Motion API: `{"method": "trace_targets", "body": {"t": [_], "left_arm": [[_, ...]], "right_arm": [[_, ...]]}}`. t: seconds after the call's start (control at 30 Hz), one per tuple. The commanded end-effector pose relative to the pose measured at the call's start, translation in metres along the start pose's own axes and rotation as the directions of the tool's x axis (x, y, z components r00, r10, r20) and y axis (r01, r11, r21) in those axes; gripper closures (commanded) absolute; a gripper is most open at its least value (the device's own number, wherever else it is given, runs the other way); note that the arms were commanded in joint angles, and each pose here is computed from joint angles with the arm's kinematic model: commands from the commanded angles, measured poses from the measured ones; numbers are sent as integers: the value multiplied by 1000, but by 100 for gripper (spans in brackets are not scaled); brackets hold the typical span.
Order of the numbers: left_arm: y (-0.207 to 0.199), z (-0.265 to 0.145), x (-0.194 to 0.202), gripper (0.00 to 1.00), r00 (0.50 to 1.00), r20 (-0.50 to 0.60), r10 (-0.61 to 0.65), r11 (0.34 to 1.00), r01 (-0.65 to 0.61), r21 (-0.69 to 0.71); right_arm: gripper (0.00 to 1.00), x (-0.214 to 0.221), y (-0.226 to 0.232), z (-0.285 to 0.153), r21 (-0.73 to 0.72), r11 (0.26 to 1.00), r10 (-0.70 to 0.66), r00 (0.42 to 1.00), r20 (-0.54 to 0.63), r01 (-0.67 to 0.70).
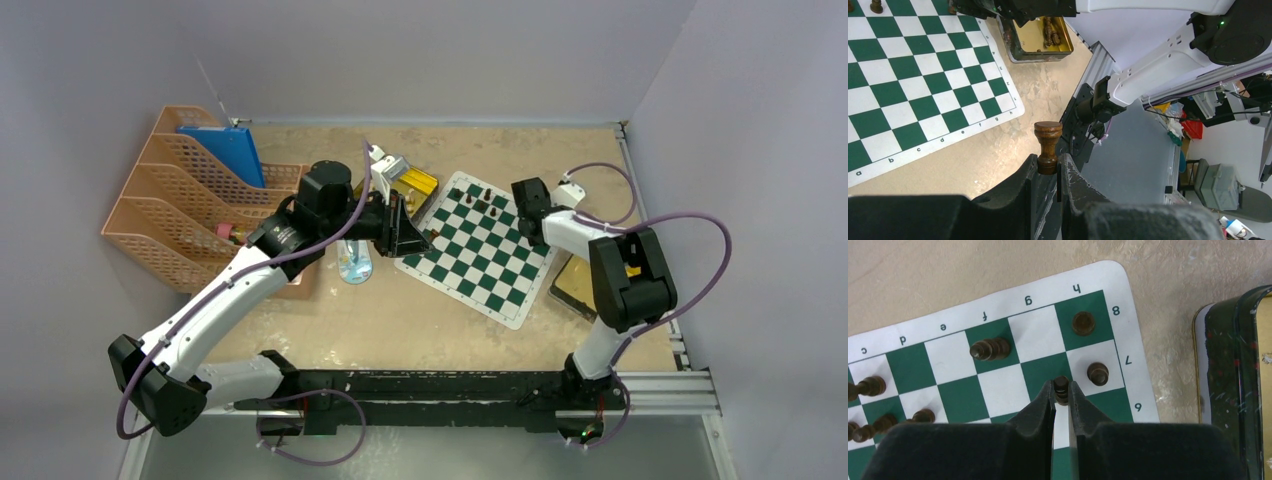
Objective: Set up the chess pieces on the board
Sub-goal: Place the chess piece on the chessboard.
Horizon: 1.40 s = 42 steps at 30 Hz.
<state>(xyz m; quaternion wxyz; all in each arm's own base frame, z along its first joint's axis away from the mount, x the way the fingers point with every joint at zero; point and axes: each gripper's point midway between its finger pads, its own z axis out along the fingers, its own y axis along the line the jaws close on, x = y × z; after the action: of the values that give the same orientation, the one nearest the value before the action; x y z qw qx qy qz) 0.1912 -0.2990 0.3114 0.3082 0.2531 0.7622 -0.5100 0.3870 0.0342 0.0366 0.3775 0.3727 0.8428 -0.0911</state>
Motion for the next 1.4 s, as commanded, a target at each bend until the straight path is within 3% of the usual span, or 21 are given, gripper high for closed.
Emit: {"method": "trace_targets", "body": {"t": [0.0, 0.6, 1.37], "left_arm": [[-3, -4, -6, 100, 999, 22, 28, 1000, -28, -1], [2, 0, -4, 100, 1000, 10, 13, 1000, -13, -7], [3, 9, -9, 100, 1000, 13, 10, 1000, -10, 17]], "right_arm": [[99, -28, 13, 1, 1, 997, 72, 992, 99, -73], [97, -27, 17, 10, 1, 999, 50, 992, 113, -51], [82, -36, 17, -4, -22, 998, 54, 990, 126, -52]]}}
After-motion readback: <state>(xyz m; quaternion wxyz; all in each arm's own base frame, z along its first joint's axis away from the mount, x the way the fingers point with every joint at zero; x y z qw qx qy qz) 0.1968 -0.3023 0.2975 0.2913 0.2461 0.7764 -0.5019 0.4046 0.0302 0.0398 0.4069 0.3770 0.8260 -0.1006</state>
